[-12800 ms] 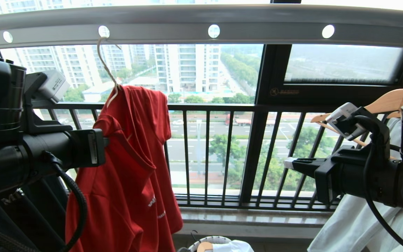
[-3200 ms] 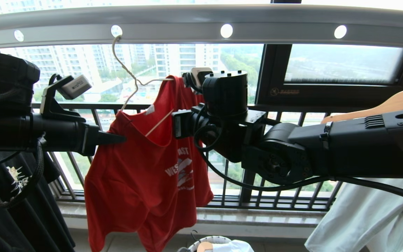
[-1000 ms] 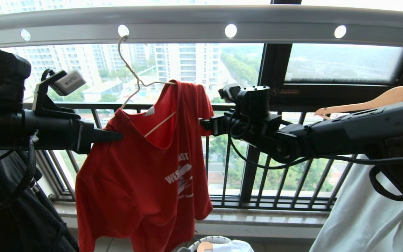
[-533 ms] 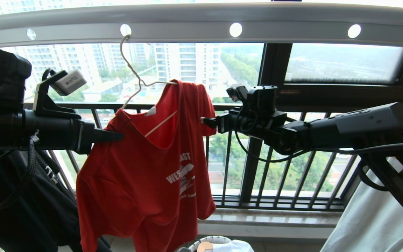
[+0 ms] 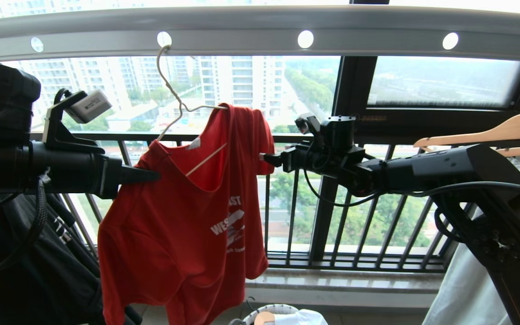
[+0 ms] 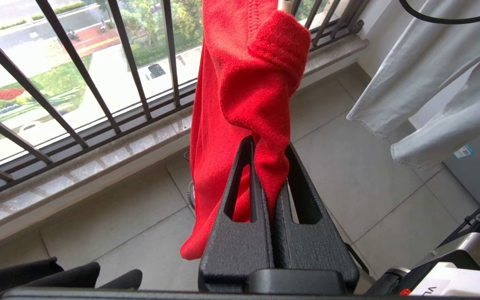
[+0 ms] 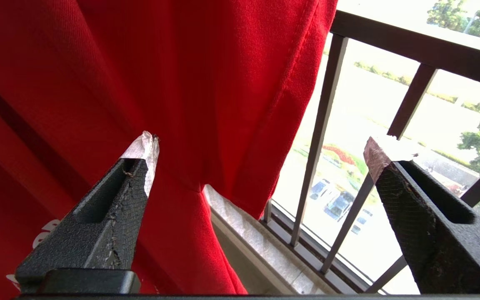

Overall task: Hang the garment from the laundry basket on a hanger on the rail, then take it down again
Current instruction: Take the clothes off the clothes rack

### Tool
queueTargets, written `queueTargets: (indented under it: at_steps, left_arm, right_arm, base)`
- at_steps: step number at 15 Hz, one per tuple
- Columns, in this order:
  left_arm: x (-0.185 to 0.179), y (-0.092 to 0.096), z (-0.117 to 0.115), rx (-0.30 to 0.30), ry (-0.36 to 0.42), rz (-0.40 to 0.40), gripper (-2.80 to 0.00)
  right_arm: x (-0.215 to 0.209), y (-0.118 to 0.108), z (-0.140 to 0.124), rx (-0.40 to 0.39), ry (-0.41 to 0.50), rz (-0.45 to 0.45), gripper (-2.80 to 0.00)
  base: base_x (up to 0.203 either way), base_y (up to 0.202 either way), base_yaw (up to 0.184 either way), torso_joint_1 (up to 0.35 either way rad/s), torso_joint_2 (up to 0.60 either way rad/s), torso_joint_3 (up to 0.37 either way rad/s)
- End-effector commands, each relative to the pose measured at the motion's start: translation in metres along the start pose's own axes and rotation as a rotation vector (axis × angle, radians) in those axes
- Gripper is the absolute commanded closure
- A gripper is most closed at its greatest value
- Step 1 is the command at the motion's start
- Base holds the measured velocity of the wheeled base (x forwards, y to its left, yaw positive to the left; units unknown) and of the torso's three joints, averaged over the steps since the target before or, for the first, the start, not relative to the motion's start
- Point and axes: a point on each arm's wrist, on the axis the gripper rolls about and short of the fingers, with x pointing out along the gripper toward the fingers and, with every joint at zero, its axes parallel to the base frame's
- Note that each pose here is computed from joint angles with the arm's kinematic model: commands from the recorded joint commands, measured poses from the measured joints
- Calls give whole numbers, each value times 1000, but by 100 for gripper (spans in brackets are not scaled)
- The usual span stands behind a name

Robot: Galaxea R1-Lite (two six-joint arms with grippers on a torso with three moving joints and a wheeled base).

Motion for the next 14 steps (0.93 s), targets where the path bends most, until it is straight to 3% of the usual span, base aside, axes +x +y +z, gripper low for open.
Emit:
queueTargets:
  at_steps: [1, 7, 8, 14]
  left_arm:
    - [0, 0, 0, 0, 2, -4, 0]
    - [0, 0, 0, 4, -1, -2, 0]
    - [0, 0, 0, 4, -1, -2, 0]
    - [-1, 0, 1, 5, -4, 0, 0]
  right_arm:
    - [6, -3, -12, 5, 14, 40, -280]
    - [12, -5, -14, -3, -2, 126, -280]
    - [13, -5, -14, -4, -4, 139, 0]
    - [16, -1, -11, -9, -16, 177, 0]
  base:
    - [0, 0, 0, 0, 0, 0]
    - [0, 0, 0, 0, 0, 0]
    - [0, 0, 0, 0, 0, 0]
    - [0, 0, 0, 0, 0, 0]
